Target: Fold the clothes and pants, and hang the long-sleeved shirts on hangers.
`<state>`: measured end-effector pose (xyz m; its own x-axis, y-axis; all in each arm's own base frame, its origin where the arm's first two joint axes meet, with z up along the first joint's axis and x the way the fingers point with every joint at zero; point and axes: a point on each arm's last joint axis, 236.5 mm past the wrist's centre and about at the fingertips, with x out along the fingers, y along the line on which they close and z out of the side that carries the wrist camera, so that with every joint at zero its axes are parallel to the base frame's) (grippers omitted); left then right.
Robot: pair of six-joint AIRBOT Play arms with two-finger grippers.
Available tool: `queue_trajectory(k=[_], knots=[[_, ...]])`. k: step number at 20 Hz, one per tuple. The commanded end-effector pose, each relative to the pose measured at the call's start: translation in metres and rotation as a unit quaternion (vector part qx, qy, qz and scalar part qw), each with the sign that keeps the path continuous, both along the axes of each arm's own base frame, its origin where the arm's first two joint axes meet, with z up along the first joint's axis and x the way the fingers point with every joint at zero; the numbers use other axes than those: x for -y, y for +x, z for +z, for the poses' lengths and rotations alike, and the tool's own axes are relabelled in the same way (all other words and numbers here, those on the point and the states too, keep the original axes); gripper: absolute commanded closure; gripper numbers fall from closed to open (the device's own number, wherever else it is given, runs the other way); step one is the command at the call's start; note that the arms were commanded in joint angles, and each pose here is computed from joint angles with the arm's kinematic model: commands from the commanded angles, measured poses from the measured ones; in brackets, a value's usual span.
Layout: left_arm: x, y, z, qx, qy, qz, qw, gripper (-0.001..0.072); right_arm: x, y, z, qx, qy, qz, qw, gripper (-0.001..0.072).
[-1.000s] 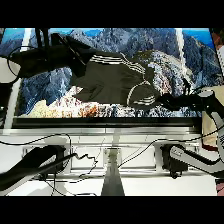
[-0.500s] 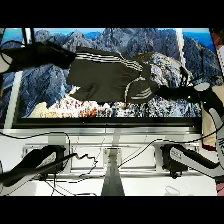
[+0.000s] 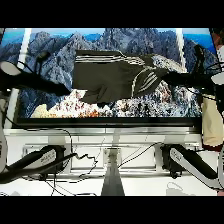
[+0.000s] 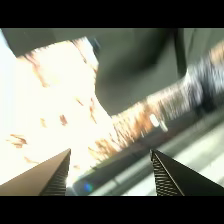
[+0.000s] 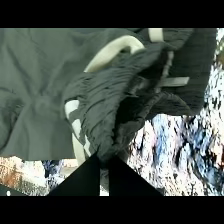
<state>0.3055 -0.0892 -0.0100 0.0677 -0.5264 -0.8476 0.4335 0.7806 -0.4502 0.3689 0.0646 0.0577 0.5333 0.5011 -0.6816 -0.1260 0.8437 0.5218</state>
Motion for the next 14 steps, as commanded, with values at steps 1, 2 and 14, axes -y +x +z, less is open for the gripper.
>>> queue_trajectory(k=[1,2,14], knots=[[0.032,-0.024,-0.045,-0.022,-0.044,-0.079,0.996,0.0137,-0.001,0.000,0.009,0.010,-0.001,0.002,1.000,0.0688],[0.042,-0.024,-0.052,-0.014,-0.046,-0.103,0.993,0.0137,-0.001,0.000,0.009,0.010,-0.001,0.002,1.000,0.0688],[0.092,0.074,-0.090,0.223,0.075,-0.123,0.964,0.0141,-0.002,-0.001,0.008,0.006,0.003,0.000,1.000,0.0688]])
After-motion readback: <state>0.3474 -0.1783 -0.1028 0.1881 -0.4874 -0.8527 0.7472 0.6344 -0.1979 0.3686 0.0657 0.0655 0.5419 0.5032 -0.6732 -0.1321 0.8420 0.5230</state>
